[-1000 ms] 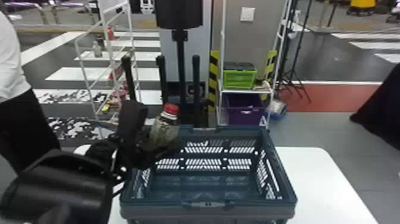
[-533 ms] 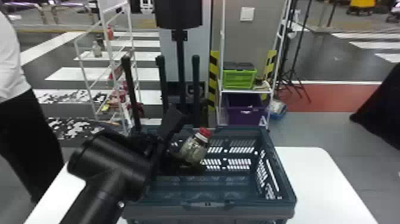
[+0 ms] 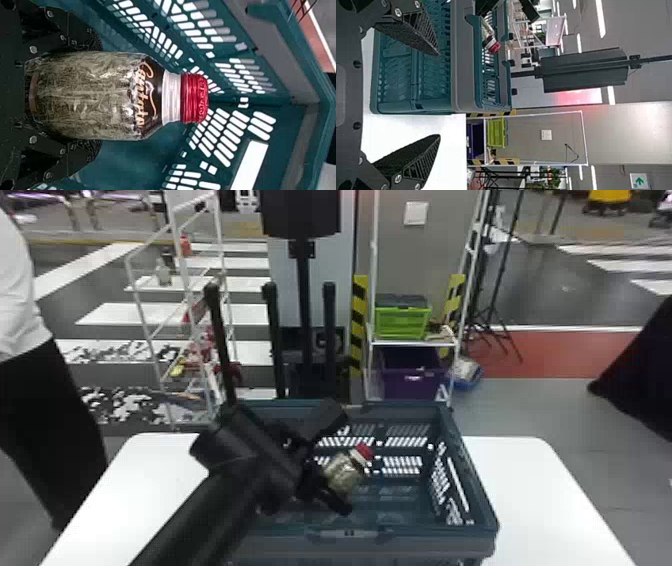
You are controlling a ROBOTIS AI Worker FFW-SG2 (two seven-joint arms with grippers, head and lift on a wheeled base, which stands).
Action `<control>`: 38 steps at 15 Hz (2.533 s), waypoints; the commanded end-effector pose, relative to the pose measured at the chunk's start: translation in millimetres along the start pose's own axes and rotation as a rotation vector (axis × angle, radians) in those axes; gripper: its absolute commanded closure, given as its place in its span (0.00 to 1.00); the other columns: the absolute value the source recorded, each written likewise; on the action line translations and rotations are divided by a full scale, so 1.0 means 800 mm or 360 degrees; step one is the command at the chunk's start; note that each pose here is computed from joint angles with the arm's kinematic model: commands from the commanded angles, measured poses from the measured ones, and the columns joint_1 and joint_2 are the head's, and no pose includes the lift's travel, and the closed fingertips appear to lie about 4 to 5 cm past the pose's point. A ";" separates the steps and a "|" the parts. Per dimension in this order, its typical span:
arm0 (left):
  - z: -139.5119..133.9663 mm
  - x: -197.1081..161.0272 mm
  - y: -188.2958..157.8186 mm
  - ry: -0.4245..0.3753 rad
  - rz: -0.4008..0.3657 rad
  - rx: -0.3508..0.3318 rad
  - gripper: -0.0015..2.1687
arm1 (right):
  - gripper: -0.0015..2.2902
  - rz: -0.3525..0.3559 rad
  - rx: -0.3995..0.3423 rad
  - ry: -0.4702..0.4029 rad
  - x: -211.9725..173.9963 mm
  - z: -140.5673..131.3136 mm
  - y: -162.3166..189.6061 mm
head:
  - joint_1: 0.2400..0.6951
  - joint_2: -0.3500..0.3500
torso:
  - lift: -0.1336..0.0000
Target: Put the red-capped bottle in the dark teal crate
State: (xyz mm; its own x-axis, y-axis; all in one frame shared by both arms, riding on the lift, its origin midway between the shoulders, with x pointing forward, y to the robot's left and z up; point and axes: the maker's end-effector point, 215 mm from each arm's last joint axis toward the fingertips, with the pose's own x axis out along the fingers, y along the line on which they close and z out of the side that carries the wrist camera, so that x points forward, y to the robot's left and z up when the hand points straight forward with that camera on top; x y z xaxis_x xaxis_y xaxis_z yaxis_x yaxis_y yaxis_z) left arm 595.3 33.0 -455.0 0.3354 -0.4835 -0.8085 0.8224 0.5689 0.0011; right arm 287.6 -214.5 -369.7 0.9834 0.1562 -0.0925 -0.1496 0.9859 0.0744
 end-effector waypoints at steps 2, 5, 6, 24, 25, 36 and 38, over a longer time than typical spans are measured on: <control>-0.013 0.022 0.003 0.0098 0.0007 0.0120 0.99 | 0.07 -0.0001 -0.0001 -0.0003 0.000 0.000 0.000 | 0.57 0.50 | 1.00; -0.037 0.024 0.019 0.0197 0.0047 0.0148 0.99 | 0.07 -0.0003 0.0000 -0.0001 0.000 -0.002 -0.001 | 0.57 0.50 | 1.00; -0.042 0.023 0.024 0.0219 0.0072 0.0160 0.99 | 0.07 -0.0003 0.0000 -0.0003 0.001 -0.001 -0.001 | 0.57 0.50 | 1.00; 0.014 -0.163 0.056 -0.0365 0.0445 -0.0359 0.02 | 0.07 -0.0014 0.0011 -0.0046 -0.002 0.007 -0.003 | 0.57 0.50 | 1.00; 0.002 -0.184 0.063 -0.0418 0.0529 -0.0392 0.02 | 0.07 -0.0014 0.0011 -0.0049 -0.002 0.008 -0.002 | 0.57 0.50 | 1.00; -0.130 -0.392 0.039 -0.1219 0.1382 -0.0607 0.03 | 0.07 0.0003 -0.0002 -0.0031 0.004 0.004 -0.003 | 0.57 0.50 | 1.00; -0.156 -0.396 0.014 -0.1311 0.1461 -0.0629 0.03 | 0.07 0.0004 -0.0001 -0.0026 0.004 0.002 -0.003 | 0.57 0.50 | 1.00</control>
State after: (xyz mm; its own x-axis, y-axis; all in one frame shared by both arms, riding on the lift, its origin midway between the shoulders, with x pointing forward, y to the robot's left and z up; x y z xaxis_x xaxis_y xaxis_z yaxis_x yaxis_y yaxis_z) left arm 459.4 277.9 -267.0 0.9989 -0.0007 -0.0478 0.0048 0.9962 0.0866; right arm 291.6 -216.4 -367.9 0.9847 0.1573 -0.0753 -0.1518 0.9857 0.0736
